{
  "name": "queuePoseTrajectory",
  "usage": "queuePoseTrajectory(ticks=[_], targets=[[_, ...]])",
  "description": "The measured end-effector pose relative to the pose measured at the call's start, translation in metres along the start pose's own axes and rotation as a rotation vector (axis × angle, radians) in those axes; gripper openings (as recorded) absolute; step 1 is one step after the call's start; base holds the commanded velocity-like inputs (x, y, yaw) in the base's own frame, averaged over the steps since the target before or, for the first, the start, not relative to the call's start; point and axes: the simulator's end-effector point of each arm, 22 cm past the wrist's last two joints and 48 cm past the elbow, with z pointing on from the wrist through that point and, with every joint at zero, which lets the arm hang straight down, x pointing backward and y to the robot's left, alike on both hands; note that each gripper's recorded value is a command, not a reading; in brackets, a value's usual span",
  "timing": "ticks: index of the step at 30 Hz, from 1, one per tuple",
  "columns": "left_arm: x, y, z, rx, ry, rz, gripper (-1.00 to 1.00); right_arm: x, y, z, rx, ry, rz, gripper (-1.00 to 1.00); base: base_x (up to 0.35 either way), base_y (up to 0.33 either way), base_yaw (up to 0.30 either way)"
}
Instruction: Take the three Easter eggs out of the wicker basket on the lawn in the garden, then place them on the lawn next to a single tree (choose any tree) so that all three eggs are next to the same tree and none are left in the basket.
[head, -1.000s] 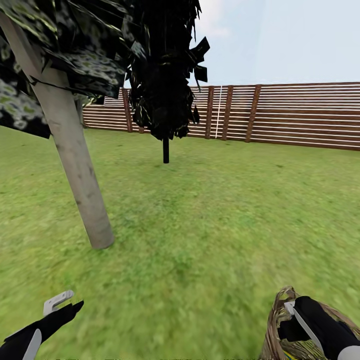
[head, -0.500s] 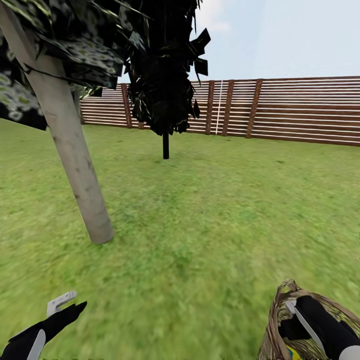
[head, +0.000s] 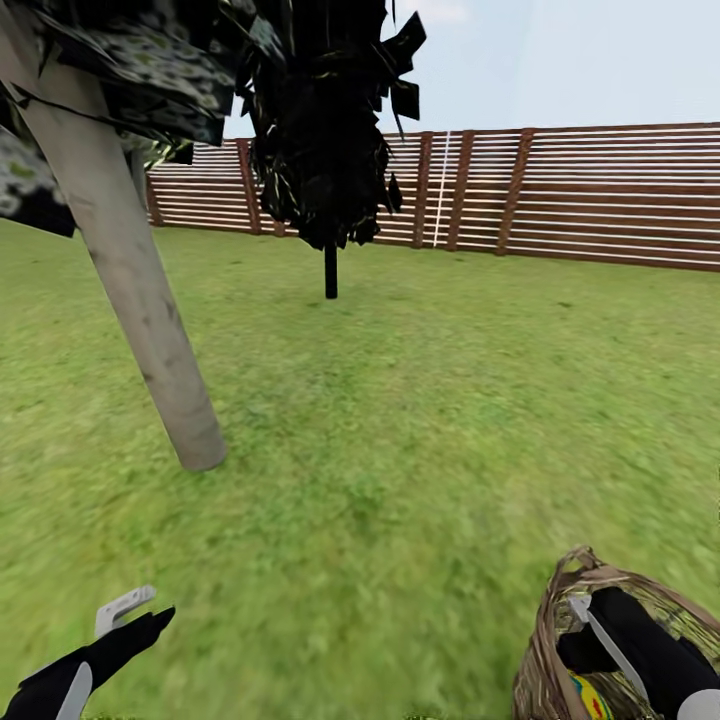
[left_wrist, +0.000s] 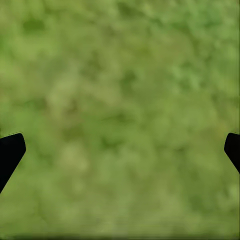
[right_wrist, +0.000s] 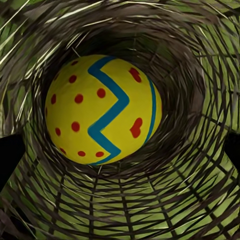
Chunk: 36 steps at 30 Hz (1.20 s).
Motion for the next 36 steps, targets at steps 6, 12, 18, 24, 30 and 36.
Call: queuePoseTrajectory(ticks=[6,12,18,24,30,36], targets=[[0.011,0.005,0.006,-0.011,0.024,0.001,1.00,0.006,0.007,0.010,-0.005,0.024,-0.009,1.00,0.000,0.000,0.000],[0.028,0.000,0.013,-0.009,0.052,-0.004,1.00,0.013,0.009,0.020,-0.007,0.048,-0.014,1.00,0.000,0.000,0.000],[0.040,0.004,0.018,-0.019,0.076,-0.003,1.00,0.020,0.011,0.029,-0.008,0.072,-0.018,1.00,0.000,0.000,0.000],[0.055,0.003,0.023,-0.022,0.103,-0.006,1.00,0.027,0.012,0.038,-0.008,0.096,-0.021,1.00,0.000,0.000,0.000],[0.067,0.004,0.025,-0.024,0.127,-0.011,1.00,0.030,0.010,0.041,-0.004,0.105,-0.022,1.00,0.000,0.000,0.000],[0.067,0.004,0.026,-0.023,0.122,-0.013,1.00,0.030,0.009,0.040,-0.004,0.104,-0.021,1.00,0.117,0.000,0.000]])
